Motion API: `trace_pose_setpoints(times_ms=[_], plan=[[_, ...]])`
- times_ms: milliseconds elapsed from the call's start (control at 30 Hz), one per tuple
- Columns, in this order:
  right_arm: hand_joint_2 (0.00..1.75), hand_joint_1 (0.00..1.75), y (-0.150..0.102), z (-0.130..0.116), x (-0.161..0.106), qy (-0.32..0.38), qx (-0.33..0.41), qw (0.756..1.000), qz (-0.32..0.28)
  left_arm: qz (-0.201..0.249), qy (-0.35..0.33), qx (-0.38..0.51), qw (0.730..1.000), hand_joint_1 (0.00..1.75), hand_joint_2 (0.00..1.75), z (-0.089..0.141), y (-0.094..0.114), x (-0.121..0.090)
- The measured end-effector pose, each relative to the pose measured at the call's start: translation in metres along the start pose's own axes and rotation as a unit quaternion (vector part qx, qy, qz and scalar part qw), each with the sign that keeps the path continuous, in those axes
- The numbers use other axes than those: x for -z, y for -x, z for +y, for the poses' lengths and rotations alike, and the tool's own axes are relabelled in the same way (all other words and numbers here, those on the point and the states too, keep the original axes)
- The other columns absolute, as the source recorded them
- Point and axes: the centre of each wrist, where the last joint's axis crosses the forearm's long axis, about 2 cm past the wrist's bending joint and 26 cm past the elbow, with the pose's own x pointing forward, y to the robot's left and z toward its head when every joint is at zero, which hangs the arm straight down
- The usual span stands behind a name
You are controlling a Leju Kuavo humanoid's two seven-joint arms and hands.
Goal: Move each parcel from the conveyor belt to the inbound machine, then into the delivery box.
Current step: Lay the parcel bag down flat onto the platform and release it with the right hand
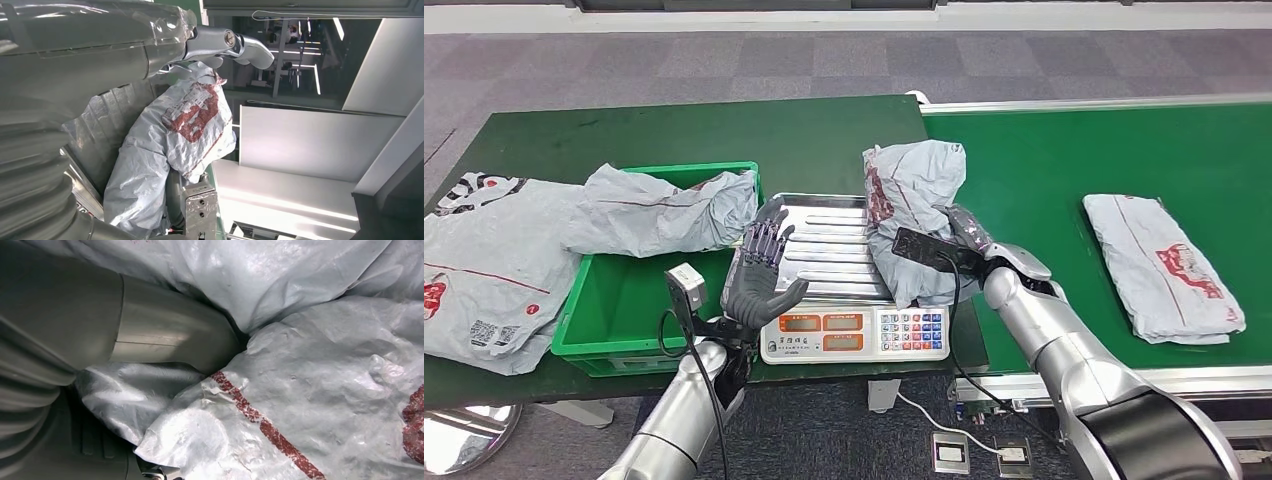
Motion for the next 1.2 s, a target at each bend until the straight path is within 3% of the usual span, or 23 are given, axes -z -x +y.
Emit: trace_pose_setpoints(times_ms=[133, 267, 400, 700, 867, 1067, 1200], plan=[[1.75, 1.75, -0.038, 0.018, 0.013, 0.118, 0.071, 0.976, -0.167, -0.001, 0.033, -0.024, 0.999, 0.0, 1.75, -0.017, 0.002, 0.005], [1.75, 1.75, -0.068, 0.03, 0.021, 0.154, 0.097, 0.957, -0.225, -0.002, 0.05, -0.035, 0.998, 0.0, 1.75, -0.031, 0.003, 0.009], [1.75, 1.75, -0.075, 0.035, 0.022, 0.163, 0.109, 0.953, -0.231, -0.002, 0.051, -0.039, 0.998, 0.0, 1.75, -0.032, 0.003, 0.009], [1.75, 1.75, -0.082, 0.032, 0.018, 0.267, 0.125, 0.928, -0.229, -0.002, 0.055, -0.04, 0.998, 0.0, 1.75, -0.033, 0.003, 0.015], [1.75, 1.75, -0.083, 0.033, 0.018, 0.263, 0.131, 0.929, -0.225, -0.001, 0.056, -0.041, 0.998, 0.0, 1.75, -0.034, 0.003, 0.015], [1.75, 1.75, -0.077, 0.041, 0.02, 0.191, 0.153, 0.959, -0.144, 0.001, 0.053, -0.04, 0.998, 0.0, 1.75, -0.033, 0.004, 0.012], [1.75, 1.75, -0.073, 0.044, 0.02, 0.176, 0.152, 0.964, -0.129, 0.002, 0.051, -0.039, 0.998, 0.0, 1.75, -0.032, 0.004, 0.01]])
